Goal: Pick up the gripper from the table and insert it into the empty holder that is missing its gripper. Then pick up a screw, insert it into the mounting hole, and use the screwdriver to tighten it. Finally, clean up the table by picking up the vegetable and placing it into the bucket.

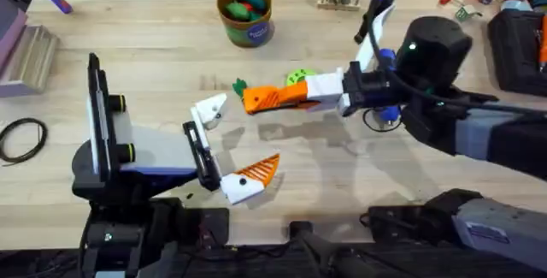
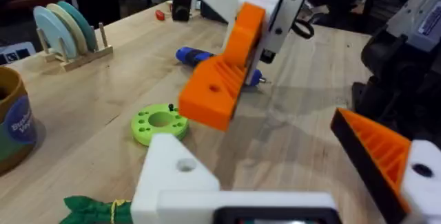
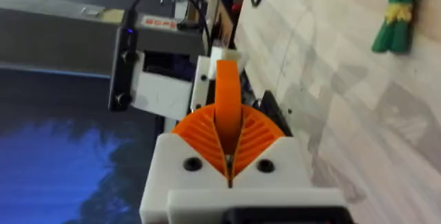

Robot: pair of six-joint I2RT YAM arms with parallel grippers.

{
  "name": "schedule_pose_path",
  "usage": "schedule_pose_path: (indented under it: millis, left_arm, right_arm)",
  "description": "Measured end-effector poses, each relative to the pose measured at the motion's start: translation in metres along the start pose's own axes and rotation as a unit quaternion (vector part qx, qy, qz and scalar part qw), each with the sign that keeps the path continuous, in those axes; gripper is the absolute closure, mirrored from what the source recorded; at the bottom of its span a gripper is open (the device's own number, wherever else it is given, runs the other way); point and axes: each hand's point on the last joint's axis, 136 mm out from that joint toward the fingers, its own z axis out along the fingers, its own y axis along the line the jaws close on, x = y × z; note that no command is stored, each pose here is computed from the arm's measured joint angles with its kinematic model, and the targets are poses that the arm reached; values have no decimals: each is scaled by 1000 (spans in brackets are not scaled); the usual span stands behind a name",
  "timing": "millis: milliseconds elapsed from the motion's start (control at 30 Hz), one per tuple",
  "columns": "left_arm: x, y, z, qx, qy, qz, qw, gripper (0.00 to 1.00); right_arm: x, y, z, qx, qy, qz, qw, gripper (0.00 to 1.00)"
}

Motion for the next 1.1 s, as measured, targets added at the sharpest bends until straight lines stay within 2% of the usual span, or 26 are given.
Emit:
schedule_pose_path:
  millis: [167,333,500,733,1100]
  left_arm:
    - [0,0,0,0,0,0,1000,15]
    - [0,0,0,0,0,0,1000,16]
    - [0,0,0,0,0,0,1000,15]
    - [0,0,0,0,0,0,1000,15]
    - [0,0,0,0,0,0,1000,15]
  right_arm:
    - [11,-11,-3,-16,46,34,998,992]
    - [27,-7,-6,-45,95,28,994,992]
    - [30,-9,-6,-53,109,31,992,992]
    - [23,-7,-2,-71,128,17,989,992]
    - [2,-18,14,-77,159,52,983,992]
